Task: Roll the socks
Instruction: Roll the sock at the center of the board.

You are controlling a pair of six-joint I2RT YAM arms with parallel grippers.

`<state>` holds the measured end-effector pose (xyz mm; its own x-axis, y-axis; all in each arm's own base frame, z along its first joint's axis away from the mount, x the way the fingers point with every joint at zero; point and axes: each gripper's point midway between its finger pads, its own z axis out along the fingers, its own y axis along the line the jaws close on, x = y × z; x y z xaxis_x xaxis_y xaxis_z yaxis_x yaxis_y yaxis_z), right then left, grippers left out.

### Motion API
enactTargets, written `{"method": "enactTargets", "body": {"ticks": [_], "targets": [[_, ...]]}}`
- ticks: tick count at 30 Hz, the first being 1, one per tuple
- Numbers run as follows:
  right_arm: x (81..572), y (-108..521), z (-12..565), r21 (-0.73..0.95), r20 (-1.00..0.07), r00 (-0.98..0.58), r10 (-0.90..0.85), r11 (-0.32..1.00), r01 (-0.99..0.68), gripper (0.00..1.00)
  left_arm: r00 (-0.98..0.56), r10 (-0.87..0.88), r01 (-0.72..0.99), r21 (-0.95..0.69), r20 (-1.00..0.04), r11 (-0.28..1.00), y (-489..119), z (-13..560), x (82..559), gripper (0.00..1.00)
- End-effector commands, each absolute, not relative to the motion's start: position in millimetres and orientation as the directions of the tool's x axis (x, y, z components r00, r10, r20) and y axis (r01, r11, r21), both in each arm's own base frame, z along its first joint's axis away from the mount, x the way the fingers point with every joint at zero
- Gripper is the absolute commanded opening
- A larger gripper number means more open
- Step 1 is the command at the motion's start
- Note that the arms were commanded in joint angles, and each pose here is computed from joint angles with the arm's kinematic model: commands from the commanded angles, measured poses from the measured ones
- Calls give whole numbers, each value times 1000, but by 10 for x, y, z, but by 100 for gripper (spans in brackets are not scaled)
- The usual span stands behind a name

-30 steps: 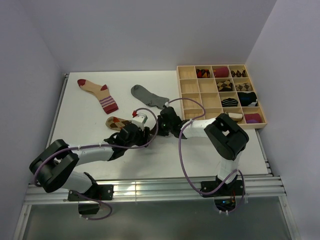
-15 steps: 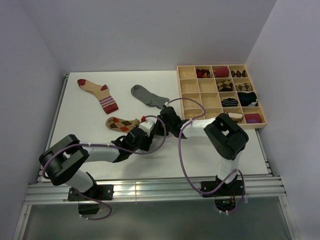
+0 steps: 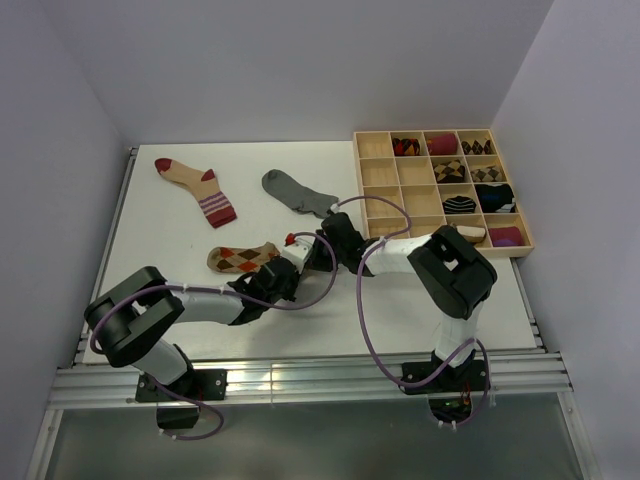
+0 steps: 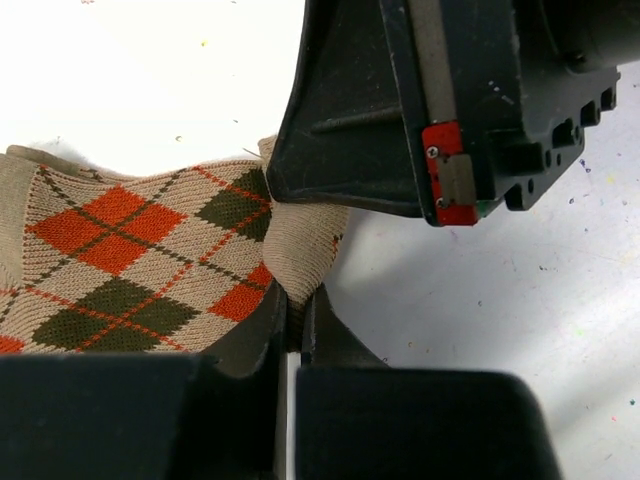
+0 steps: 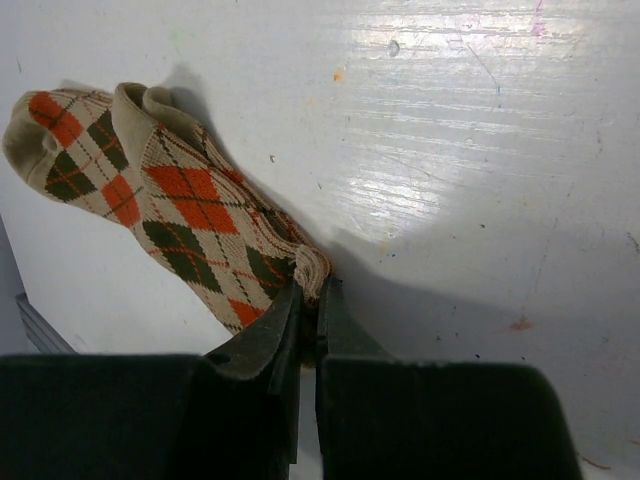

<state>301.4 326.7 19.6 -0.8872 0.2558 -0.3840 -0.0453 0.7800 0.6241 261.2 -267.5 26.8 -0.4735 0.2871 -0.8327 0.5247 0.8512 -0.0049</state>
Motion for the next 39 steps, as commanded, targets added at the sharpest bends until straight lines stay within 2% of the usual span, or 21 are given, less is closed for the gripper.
{"method": "enactTargets", "body": {"ticks": [1,2,4,5,6,16,24,28,39], "targets": [[3051,3303,330,654,-382,-881,279,756,-43,6,-482,241,505,-42,-842,862,-2737,367,2625,1],[3062,3312,368,665,-384,-877,288,746,-46,14,-488,234,494,-45,-841,868,-2715,369,2620,1],[3081,3297,472,689,-384,-868,314,723,-43,22,-503,205,462,-61,-840,885,-2675,402,2623,1],[3090,3285,510,696,-388,-863,324,717,-43,31,-515,199,451,-66,-834,890,-2655,395,2610,1],[3108,3265,591,706,-394,-853,341,707,-44,34,-528,192,443,-75,-827,893,-2638,403,2587,1],[3172,3199,960,756,-444,-784,434,651,-67,57,-628,97,354,-172,-772,919,-2484,411,2491,0],[3085,3249,773,743,-392,-822,414,669,-18,58,-696,-40,294,-336,-717,895,-2292,433,2504,1],[3004,3254,672,707,-358,-845,398,706,33,57,-720,-62,273,-365,-691,890,-2232,396,2510,0],[2918,3526,576,707,-268,-879,395,700,99,57,-735,-74,262,-383,-674,886,-2176,365,2504,0]]}}
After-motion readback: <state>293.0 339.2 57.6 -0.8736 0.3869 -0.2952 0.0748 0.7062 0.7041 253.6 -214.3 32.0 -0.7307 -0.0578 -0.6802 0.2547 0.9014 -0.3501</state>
